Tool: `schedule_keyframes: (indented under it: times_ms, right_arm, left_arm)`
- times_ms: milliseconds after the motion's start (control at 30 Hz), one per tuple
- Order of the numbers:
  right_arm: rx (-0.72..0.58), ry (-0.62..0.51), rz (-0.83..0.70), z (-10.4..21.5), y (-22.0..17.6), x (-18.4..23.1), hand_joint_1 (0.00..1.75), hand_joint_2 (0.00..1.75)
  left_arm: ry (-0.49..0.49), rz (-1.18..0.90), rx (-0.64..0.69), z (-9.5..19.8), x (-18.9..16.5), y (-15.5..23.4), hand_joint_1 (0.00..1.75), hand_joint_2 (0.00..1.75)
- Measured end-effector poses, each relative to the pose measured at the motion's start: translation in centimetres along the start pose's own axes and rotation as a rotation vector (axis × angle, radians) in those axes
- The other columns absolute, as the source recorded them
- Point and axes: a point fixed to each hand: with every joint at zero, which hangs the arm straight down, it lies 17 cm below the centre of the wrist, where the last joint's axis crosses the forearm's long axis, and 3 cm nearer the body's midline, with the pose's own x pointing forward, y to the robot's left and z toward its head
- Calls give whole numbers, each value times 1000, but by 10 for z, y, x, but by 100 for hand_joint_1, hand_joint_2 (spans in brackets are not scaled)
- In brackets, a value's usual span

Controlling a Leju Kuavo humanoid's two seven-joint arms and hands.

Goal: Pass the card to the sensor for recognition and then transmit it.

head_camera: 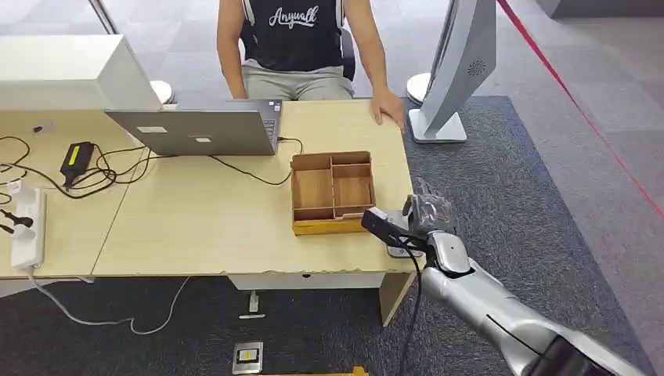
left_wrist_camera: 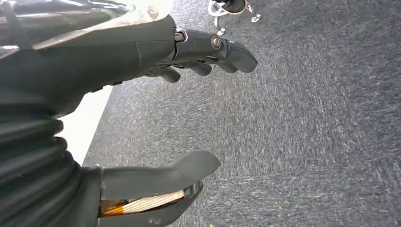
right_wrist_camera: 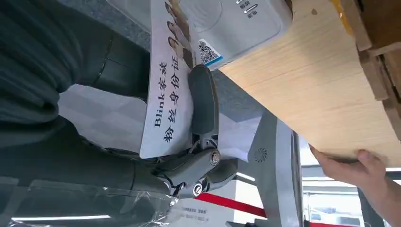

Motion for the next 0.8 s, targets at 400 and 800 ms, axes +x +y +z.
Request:
schedule_keyframes:
  times_ms: [400, 800]
  right_arm:
    - [3, 3, -2, -2, 0, -2, 175, 175]
    - [-33, 35, -15, -10, -17, -10, 175, 175]
  left_arm:
    - [2, 0, 0, 0, 0, 0, 0, 175]
    - [-3, 0, -1, 0, 0, 0, 0, 175]
